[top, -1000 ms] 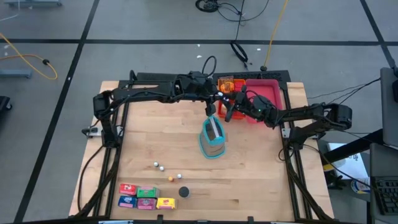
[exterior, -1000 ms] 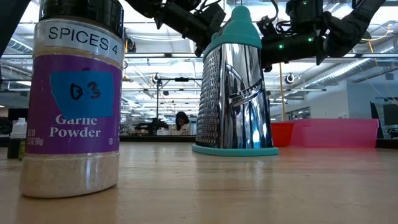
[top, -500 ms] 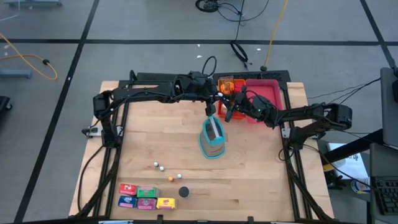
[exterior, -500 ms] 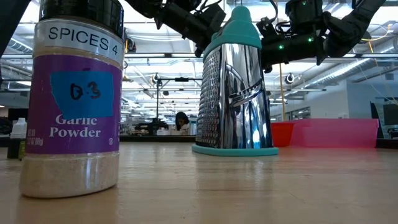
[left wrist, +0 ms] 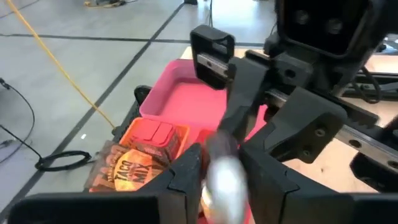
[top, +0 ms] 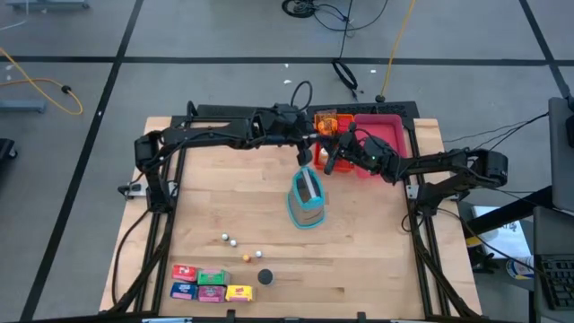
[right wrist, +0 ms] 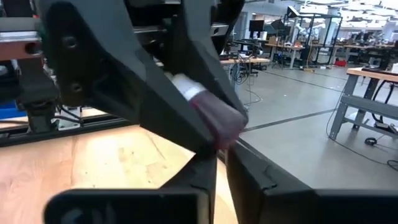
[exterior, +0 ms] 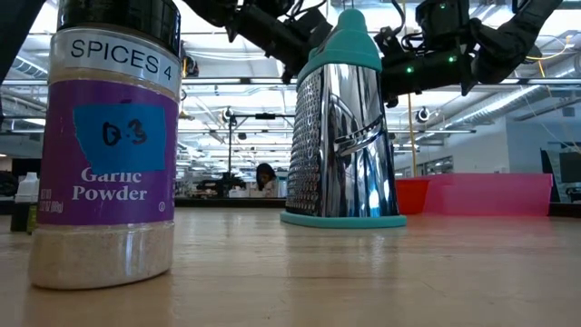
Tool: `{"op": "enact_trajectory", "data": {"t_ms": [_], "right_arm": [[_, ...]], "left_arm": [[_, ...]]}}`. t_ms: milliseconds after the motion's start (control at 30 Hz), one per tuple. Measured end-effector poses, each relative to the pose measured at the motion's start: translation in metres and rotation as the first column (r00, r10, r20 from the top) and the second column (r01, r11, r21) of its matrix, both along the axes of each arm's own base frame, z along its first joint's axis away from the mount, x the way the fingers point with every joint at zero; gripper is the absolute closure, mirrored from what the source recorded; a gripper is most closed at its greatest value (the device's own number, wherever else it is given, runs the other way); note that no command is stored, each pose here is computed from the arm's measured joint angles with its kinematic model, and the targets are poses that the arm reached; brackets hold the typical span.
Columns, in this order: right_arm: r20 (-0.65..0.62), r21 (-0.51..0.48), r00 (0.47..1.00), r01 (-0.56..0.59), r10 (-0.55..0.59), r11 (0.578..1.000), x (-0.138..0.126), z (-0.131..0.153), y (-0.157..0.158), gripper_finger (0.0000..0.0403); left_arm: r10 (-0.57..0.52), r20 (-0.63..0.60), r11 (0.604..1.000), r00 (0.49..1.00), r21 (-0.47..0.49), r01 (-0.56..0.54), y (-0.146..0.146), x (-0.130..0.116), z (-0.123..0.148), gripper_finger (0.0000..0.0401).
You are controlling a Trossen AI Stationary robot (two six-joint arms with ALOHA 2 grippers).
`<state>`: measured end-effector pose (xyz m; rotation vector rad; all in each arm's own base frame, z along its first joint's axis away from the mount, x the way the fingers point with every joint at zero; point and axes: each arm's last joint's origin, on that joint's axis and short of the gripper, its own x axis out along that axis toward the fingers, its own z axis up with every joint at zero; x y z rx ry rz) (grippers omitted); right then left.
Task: Pick & Place Kitchen Items
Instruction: Put the small orange food coloring bottle into the red bin
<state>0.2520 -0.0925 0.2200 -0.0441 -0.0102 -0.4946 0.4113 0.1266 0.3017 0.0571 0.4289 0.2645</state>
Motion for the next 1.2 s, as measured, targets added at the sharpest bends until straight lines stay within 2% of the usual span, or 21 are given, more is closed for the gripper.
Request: {"op": "enact_trajectory", "data": {"t_ms": [100,267,533,667,800,900,1033,1200], "right_arm": [[-0.005,0.001,1.000,0.005,-0.005,1.000,-0.001,0.000,-0.002,0.0402],[-0.007,0.000,1.000,0.012,-0.012,1.000,-0.001,0.000,-0.003,0.0401],[-0.029,-0.003,0.999,0.015,-0.015,1.000,-0.002,-0.002,-0.004,0.0402],[-0.078,0.014,0.997,0.021,-0.020,1.000,-0.006,-0.003,-0.005,0.0403],[-0.096,0.012,0.995,0.023,-0.022,1.000,-0.011,0.001,-0.003,0.0400],[-0.093,0.010,0.995,0.023,-0.022,1.000,-0.016,0.007,-0.002,0.0400],[-0.131,0.028,0.991,0.024,-0.020,0.999,-0.022,0.010,0.001,0.0399],[-0.183,0.072,0.983,0.025,-0.012,0.997,-0.026,0.007,0.003,0.0399]], "left_arm": [[0.008,-0.004,1.000,1.000,0.006,-0.008,0.000,-0.001,0.000,0.0269],[0.004,-0.007,1.000,1.000,0.010,-0.004,0.000,-0.001,0.001,0.0247],[-0.009,-0.054,0.999,0.999,0.050,0.012,-0.001,-0.007,0.003,0.0248],[0.026,-0.164,0.993,0.986,0.114,-0.007,-0.006,-0.028,0.018,0.0248],[0.129,-0.285,0.981,0.950,0.175,-0.081,-0.011,-0.062,0.039,0.0249],[0.138,-0.363,0.984,0.921,0.158,-0.085,-0.016,-0.087,0.050,0.0249],[0.129,-0.489,0.992,0.863,0.072,-0.107,-0.027,-0.115,0.053,0.0249],[0.057,-0.620,0.994,0.782,-0.041,-0.106,-0.037,-0.130,0.043,0.0249]]}}
